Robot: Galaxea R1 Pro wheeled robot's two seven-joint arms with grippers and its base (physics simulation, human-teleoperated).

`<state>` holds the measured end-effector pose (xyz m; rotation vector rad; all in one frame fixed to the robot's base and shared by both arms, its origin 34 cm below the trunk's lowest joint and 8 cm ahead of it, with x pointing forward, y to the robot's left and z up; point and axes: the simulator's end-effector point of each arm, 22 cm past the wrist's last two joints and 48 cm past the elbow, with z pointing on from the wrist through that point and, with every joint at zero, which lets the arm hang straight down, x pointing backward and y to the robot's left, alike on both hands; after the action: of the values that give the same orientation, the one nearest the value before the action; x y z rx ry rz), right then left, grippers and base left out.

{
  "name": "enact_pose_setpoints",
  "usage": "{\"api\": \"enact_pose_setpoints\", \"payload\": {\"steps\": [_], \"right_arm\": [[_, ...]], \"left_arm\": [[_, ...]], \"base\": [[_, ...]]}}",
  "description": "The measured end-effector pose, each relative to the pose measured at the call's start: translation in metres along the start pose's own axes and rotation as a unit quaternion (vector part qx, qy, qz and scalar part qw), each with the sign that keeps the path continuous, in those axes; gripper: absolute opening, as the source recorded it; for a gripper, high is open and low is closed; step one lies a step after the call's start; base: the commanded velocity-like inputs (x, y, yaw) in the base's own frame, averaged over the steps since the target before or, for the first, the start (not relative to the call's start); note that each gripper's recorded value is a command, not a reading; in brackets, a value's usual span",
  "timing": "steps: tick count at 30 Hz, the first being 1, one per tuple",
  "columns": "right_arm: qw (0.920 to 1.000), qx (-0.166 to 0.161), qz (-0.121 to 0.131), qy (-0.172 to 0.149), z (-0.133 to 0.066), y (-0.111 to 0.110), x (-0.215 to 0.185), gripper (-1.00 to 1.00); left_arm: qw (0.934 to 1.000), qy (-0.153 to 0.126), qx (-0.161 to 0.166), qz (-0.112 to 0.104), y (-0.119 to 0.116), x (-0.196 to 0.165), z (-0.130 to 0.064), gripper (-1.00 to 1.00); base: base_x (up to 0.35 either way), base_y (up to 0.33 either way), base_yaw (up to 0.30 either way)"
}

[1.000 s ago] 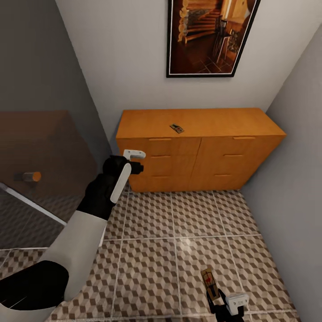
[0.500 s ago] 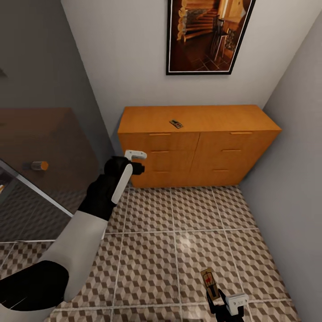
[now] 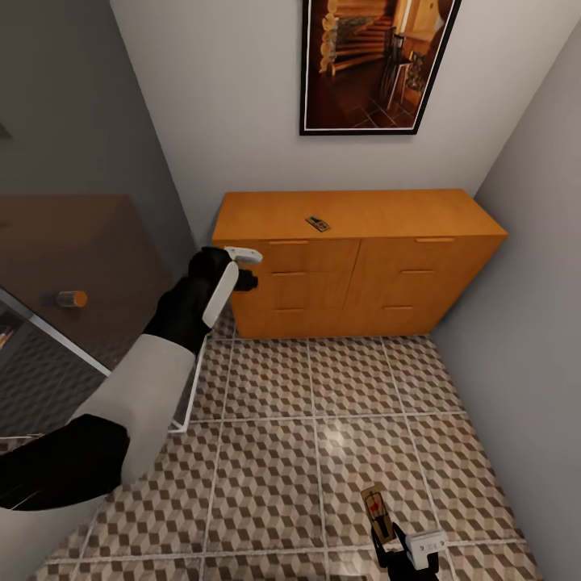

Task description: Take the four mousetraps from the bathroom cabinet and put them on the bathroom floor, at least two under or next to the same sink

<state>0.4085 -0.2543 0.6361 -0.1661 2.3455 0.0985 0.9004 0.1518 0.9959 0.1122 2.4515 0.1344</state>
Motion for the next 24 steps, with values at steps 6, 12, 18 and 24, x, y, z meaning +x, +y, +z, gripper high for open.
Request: {"api": "enact_pose_setpoints", "payload": {"steps": [6, 12, 18, 24], "right_arm": [[1.0, 0.0, 0.0, 0.0, 0.0, 0.001, 0.0, -1.0], [1.0, -0.004, 0.003, 0.0, 0.001, 0.007, 0.0, -1.0], [1.0, -0.004, 0.004, 0.0, 0.001, 0.008, 0.0, -1.0], [1.0, -0.005, 0.005, 0.002, 0.001, 0.009, 0.0, -1.0]], "left_arm": [[0.9999, -0.006, -0.009, -0.002, 0.015, -0.064, -0.012, 1.0], [0.9996, -0.022, -0.005, -0.017, 0.029, -0.145, -0.048, 1.0], [0.9994, -0.003, 0.023, -0.025, 0.018, -0.142, -0.047, 1.0], [0.9977, 0.019, 0.061, -0.021, 0.001, -0.128, -0.041, 1.0]], "base": [[0.0, 0.0, 0.0], [0.0, 0.0, 0.0], [0.0, 0.0, 0.0], [0.0, 0.0, 0.0]]}}
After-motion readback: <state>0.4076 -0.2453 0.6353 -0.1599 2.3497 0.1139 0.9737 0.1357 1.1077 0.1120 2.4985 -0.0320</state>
